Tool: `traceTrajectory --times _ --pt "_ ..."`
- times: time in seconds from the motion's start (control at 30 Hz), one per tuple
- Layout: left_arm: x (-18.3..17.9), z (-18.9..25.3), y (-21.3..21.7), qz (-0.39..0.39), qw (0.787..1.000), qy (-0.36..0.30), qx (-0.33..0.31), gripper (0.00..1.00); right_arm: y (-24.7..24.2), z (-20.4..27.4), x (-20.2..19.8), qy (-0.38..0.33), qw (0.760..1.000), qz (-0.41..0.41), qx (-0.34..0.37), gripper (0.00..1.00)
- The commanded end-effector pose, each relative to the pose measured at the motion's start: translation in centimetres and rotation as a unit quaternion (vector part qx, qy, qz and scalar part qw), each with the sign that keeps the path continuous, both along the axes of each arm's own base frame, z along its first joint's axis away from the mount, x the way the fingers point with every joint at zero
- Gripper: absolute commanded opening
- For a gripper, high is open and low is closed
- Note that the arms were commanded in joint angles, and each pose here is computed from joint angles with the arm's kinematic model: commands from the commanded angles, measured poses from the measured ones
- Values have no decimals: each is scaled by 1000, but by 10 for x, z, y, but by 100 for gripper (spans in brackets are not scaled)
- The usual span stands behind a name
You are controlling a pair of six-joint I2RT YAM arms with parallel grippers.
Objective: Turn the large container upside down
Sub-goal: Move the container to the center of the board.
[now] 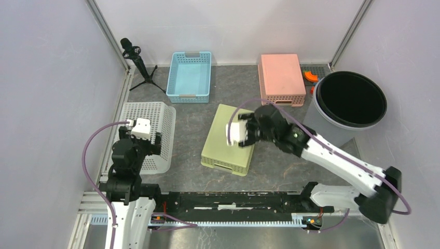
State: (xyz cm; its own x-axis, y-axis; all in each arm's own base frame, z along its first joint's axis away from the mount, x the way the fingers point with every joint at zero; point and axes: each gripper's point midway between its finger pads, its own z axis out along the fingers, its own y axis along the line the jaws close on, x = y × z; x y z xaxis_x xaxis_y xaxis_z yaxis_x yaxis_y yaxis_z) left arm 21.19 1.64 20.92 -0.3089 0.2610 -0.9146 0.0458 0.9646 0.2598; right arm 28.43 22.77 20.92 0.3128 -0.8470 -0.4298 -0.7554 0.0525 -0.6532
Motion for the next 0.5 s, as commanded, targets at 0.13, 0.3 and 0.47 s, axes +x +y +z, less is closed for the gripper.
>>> traceTrajectory --times 0.13,0.3,0.47 --pt "-16 9 -34 -117 993 -22 2 100 55 -48 -128 142 973 173 61 69" --pt "-28 11 -42 -151 988 -31 11 100 73 -74 -133 153 973 158 76 68" --pt "-33 11 -44 -163 986 -27 18 100 77 -80 -124 139 978 120 100 68"
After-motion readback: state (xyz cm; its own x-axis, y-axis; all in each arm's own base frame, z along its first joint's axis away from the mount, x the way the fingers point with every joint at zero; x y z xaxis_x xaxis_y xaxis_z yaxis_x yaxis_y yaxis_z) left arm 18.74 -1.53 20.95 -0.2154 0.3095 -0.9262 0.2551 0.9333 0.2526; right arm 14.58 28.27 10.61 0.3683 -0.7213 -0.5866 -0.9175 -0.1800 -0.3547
